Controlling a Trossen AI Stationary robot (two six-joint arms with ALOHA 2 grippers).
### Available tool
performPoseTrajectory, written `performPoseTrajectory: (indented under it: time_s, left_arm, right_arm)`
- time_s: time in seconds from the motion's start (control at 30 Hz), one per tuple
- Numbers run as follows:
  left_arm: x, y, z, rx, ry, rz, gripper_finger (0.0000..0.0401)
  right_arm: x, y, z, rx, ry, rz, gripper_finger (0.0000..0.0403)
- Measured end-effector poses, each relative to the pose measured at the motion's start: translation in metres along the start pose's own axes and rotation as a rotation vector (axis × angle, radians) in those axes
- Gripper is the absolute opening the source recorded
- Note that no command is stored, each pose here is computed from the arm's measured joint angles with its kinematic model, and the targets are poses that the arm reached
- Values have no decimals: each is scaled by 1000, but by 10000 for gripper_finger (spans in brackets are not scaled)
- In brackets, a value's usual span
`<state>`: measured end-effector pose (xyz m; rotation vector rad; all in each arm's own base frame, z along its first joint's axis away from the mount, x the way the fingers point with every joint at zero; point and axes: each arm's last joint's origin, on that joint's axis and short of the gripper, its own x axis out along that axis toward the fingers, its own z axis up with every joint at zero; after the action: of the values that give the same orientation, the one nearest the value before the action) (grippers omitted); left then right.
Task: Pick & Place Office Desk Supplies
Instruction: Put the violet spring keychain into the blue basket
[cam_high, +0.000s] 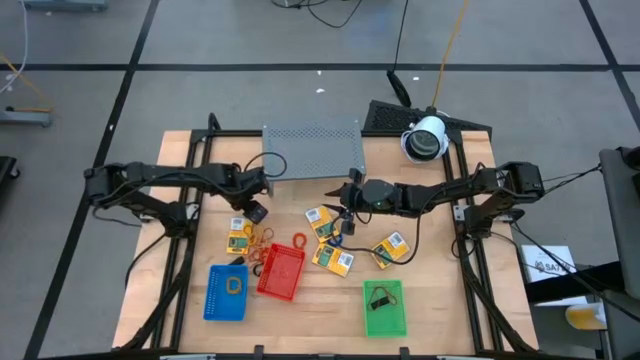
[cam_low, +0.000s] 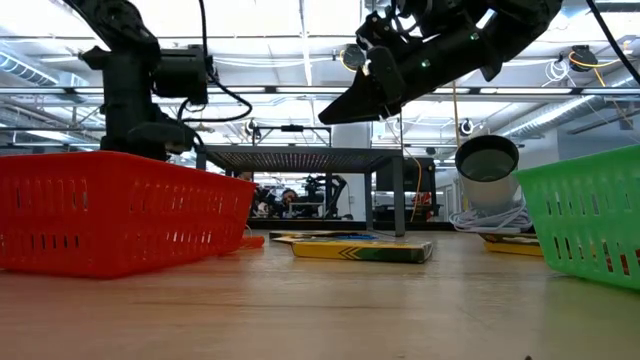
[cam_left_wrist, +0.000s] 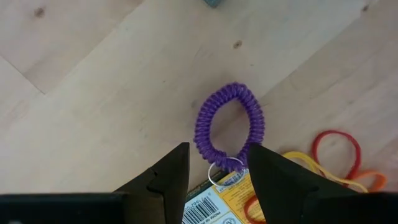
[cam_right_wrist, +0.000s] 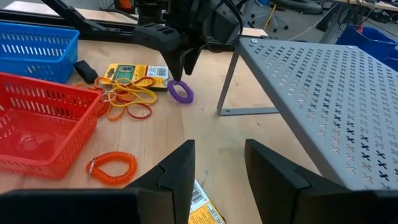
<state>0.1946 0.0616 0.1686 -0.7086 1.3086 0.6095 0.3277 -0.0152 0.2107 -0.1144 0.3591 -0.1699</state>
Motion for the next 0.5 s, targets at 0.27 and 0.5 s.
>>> performPoseTrajectory:
  time_s: [0.27, 0.5]
  left_arm:
    - [0, 2, -4, -6, 41, 25, 168]
    - [0, 4, -7, -26, 51, 63, 168]
  right_arm:
    - [0, 0, -1, -1, 8, 1, 132]
    - [0, 0, -1, -1, 8, 1, 132]
